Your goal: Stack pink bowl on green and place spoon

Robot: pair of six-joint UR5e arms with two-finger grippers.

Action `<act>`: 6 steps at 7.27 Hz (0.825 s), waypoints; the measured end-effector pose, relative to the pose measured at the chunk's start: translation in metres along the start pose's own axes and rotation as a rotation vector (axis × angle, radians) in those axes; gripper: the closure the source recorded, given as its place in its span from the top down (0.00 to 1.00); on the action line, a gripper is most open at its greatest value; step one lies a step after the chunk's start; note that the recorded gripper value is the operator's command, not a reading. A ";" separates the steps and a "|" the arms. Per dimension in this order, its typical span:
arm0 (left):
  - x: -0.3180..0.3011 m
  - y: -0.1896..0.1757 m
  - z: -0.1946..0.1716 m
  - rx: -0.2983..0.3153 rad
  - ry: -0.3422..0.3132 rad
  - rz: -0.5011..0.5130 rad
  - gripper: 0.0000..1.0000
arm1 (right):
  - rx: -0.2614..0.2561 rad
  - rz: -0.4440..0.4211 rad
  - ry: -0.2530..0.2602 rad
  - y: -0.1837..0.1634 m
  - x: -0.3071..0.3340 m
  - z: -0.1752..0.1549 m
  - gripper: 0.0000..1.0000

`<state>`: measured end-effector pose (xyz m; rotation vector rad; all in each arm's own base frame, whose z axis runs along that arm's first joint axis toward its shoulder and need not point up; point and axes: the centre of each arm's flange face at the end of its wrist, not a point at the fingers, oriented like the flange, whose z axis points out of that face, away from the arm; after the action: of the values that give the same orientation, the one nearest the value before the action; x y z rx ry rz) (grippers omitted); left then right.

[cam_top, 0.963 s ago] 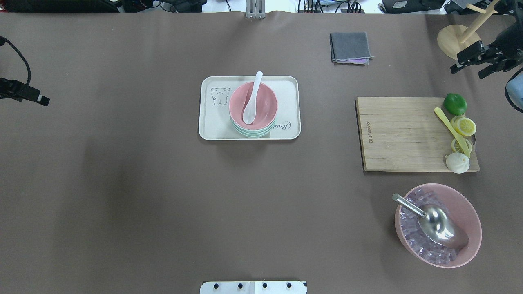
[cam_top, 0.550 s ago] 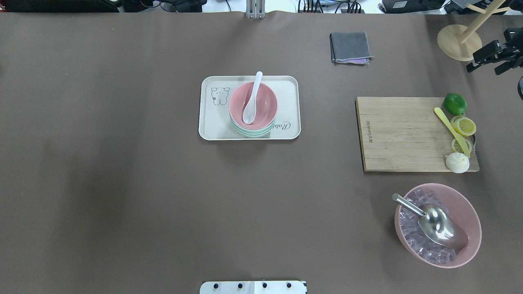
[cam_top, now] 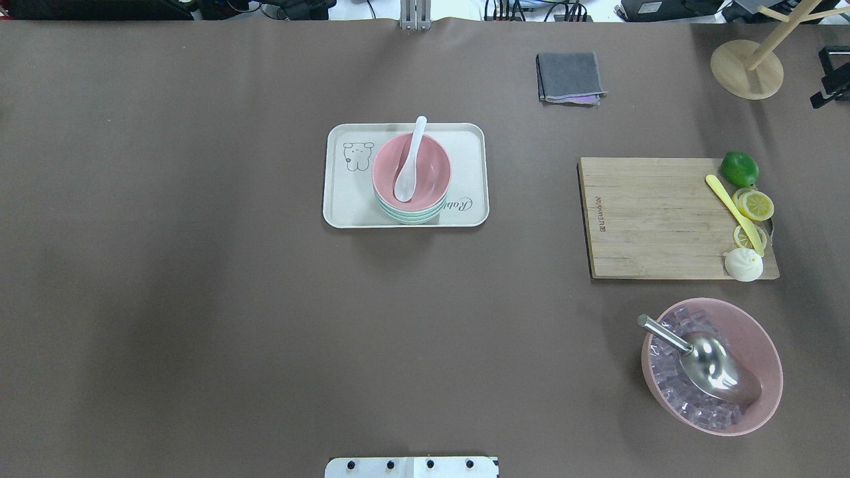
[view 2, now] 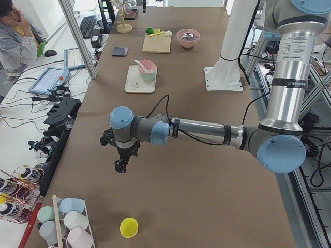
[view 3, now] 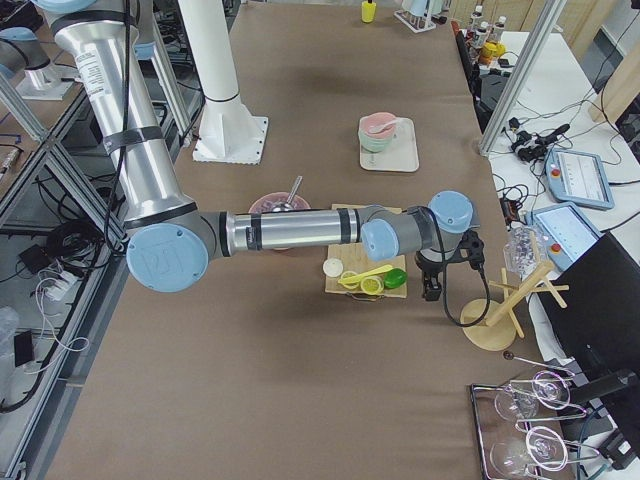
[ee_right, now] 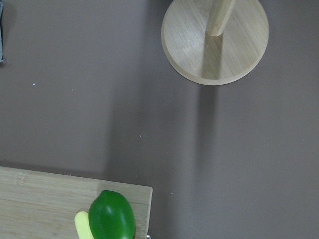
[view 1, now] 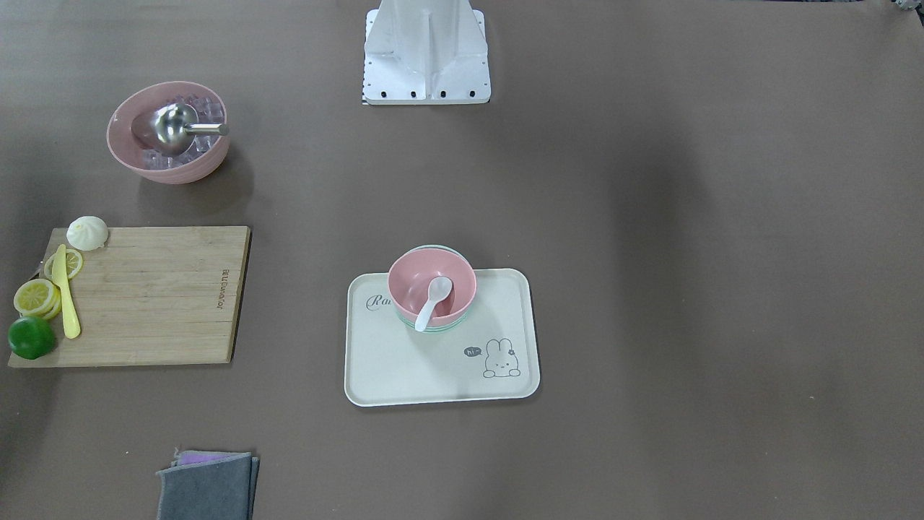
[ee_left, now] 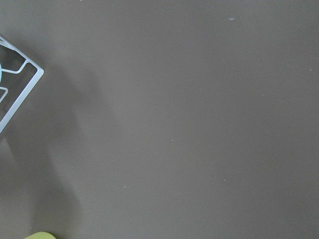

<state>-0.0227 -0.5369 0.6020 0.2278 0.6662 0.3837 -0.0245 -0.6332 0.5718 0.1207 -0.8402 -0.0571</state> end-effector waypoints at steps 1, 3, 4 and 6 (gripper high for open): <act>0.003 0.004 -0.002 0.001 -0.001 -0.028 0.98 | -0.009 -0.013 0.005 0.001 0.005 0.000 1.00; 0.005 0.007 -0.001 0.001 0.006 -0.128 0.98 | -0.028 -0.042 0.018 0.005 0.012 0.006 1.00; 0.006 0.009 -0.001 0.002 0.009 -0.144 0.98 | -0.032 -0.052 0.020 0.007 0.015 0.007 1.00; 0.008 0.010 -0.002 0.004 0.010 -0.150 0.98 | -0.038 -0.052 0.021 0.012 0.021 0.009 1.00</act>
<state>-0.0207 -0.5248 0.5994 0.1787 0.6896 0.2398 -0.0175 -0.6242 0.5947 0.1077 -0.8143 -0.1205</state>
